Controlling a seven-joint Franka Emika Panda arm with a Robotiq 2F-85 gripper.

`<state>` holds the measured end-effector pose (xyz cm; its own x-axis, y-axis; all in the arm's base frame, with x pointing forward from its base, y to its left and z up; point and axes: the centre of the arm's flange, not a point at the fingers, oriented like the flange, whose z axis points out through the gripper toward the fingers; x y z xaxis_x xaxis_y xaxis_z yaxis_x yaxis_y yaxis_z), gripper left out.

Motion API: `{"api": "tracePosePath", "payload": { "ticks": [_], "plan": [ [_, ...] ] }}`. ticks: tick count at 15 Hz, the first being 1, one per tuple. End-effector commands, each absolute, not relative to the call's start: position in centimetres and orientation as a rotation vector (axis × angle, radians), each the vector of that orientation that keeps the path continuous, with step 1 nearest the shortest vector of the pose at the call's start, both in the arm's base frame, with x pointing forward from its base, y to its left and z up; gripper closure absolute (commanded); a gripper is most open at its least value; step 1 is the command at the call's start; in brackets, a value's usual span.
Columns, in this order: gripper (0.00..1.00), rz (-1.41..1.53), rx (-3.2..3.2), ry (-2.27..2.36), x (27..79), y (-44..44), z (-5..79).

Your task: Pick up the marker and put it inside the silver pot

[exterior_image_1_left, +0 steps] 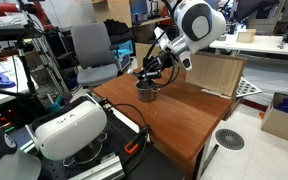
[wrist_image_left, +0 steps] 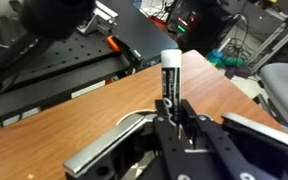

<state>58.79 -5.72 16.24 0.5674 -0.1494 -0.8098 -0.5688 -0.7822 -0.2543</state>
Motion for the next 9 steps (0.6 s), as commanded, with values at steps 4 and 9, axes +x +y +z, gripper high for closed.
{"api": "tracePosePath", "payload": {
  "ticks": [4, 9],
  "plan": [
    [0.95, 1.200, -2.231, 0.626, 60.55, -6.29, 15.30],
    [0.39, 1.236, -2.239, 0.612, 60.73, -6.00, 15.02]
  ]
}}
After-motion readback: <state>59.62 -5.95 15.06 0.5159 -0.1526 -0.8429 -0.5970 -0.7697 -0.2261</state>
